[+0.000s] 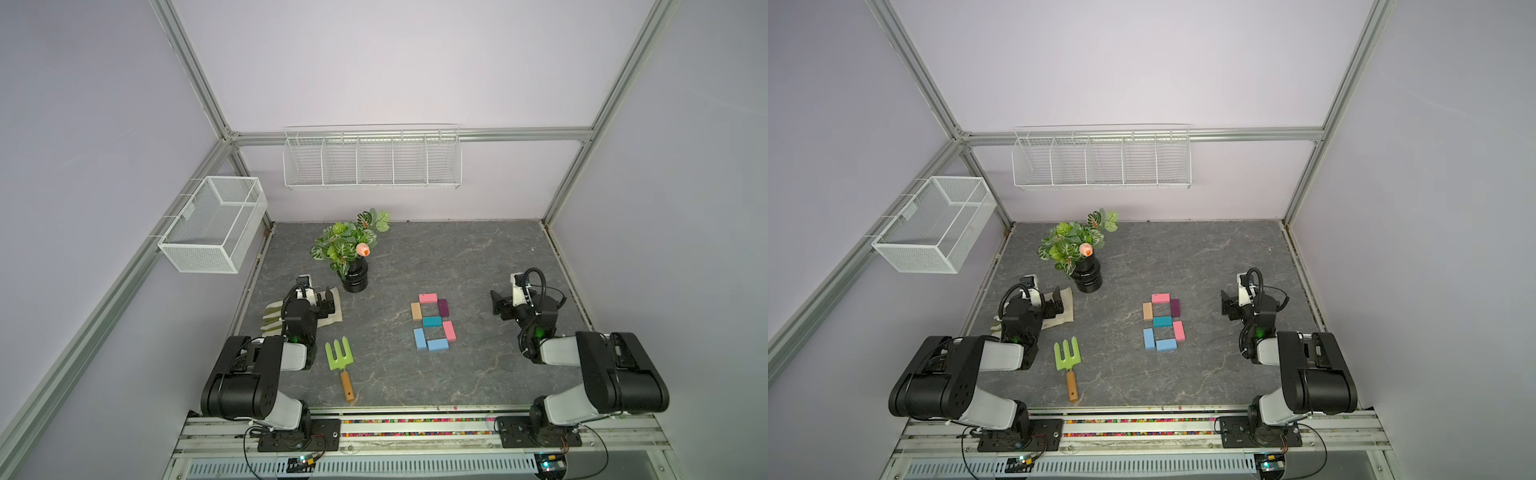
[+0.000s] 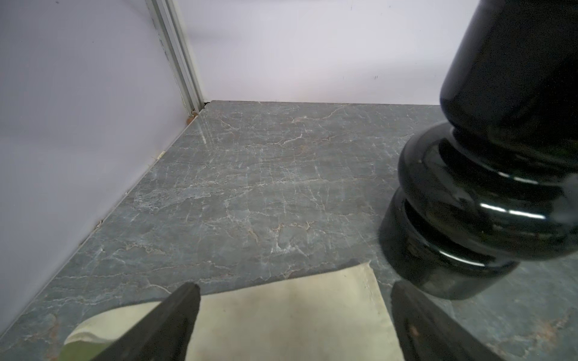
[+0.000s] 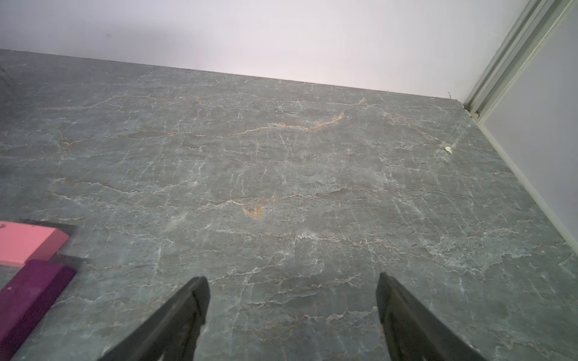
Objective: Assemble the number 8 with building blocks
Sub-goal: Reset both arms
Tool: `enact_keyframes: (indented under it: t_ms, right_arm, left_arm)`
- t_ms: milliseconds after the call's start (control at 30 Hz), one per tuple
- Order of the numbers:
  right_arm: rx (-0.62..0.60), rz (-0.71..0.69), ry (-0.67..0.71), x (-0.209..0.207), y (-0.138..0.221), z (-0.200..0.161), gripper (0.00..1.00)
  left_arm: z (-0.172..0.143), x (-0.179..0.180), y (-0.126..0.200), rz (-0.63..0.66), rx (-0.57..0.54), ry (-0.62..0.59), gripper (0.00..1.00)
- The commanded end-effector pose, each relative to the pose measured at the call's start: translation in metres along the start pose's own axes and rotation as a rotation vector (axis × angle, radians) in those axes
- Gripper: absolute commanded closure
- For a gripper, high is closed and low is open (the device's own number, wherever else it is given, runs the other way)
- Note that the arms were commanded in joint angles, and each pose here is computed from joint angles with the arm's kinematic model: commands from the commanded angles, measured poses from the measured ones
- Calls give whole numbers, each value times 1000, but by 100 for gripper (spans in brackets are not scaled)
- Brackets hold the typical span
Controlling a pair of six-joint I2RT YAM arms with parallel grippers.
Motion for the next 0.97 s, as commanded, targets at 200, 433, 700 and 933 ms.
enact_keyframes:
  t_ms: [200, 433, 700, 933]
  right_arm:
    - [70, -185, -53, -24, -12, 5, 11]
    - [69, -185, -53, -24, -11, 5, 11]
    - [70, -185, -53, -24, -12, 5, 11]
    - [69, -183, -52, -23, -12, 5, 11]
  left_arm:
    - [17, 18, -18, 140, 24, 56, 1]
    - [18, 20, -19, 158, 27, 63, 1]
    - [18, 20, -19, 158, 28, 65, 1]
    - [18, 20, -19, 158, 28, 64, 1]
Point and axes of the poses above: each gripper's point midway between its finger pads, its own y axis back along the fingers, its own x axis along the line the jaws close on, z = x × y, the point moved 5 cm from there along y, back along the fingers, and after that the axes turned 6 degrees about y, right-handed, at the moved point
